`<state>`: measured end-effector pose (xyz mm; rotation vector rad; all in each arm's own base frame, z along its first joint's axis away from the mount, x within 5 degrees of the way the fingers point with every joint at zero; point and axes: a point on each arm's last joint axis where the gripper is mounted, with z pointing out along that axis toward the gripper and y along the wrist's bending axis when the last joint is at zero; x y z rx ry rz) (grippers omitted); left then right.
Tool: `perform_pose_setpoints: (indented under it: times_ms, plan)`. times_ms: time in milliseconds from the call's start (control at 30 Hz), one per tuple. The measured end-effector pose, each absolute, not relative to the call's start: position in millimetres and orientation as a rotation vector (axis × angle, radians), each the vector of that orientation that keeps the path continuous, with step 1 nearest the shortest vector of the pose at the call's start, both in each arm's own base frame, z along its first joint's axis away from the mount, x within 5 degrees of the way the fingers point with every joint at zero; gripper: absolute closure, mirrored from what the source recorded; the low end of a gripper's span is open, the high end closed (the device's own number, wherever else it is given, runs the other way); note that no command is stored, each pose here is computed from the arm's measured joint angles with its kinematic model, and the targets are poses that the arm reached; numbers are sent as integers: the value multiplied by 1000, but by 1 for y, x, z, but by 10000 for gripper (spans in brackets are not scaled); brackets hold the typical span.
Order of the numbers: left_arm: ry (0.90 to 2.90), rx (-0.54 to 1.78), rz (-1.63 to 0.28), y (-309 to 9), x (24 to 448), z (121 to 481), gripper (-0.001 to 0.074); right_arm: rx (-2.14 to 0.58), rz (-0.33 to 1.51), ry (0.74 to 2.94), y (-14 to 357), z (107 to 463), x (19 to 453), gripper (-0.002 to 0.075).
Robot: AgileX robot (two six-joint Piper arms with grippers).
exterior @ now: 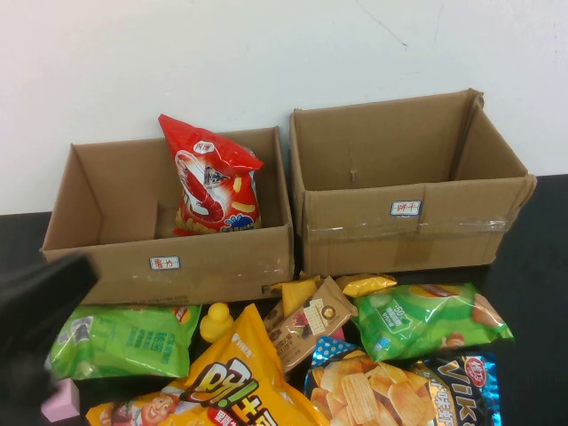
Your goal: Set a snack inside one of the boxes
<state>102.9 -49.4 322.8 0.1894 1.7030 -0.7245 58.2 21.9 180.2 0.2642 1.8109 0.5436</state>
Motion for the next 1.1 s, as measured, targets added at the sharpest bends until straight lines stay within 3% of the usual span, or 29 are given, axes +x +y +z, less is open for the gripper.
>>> perform_pose_setpoints:
  times_ms: [100, 200, 267, 433, 533, 633, 700, 867, 933, 1100]
  plan:
    - [1789, 229, -717, -48, 138, 330, 736, 269, 543, 1824, 22, 179, 59, 727]
    - [1824, 228, -557, -38, 173, 328, 736, 269, 543, 1824, 22, 179, 59, 727]
    - [1824, 196, -376, -26, 190, 326, 736, 269, 543, 1824, 22, 179, 59, 727]
    - [1846, -1, 298, 27, 220, 313, 736, 269, 543, 1824, 22, 179, 59, 727]
    - [2012, -79, 616, 51, 228, 299, 736, 269, 544, 1827, 22, 179, 59, 727]
    - [2250, -188, 501, 49, 233, 289, 736, 255, 534, 1828, 22, 179, 59, 727]
    - [2404, -124, 365, 36, 237, 290, 736, 250, 530, 1828, 22, 179, 59, 727]
    - [2729, 284, -138, -6, 240, 291, 736, 236, 507, 1825, 21, 180, 60, 727]
    - [2738, 494, -303, -21, 235, 290, 736, 226, 497, 1823, 21, 180, 60, 727]
    - [2583, 997, -462, -60, 223, 278, 736, 221, 492, 1822, 21, 180, 60, 727]
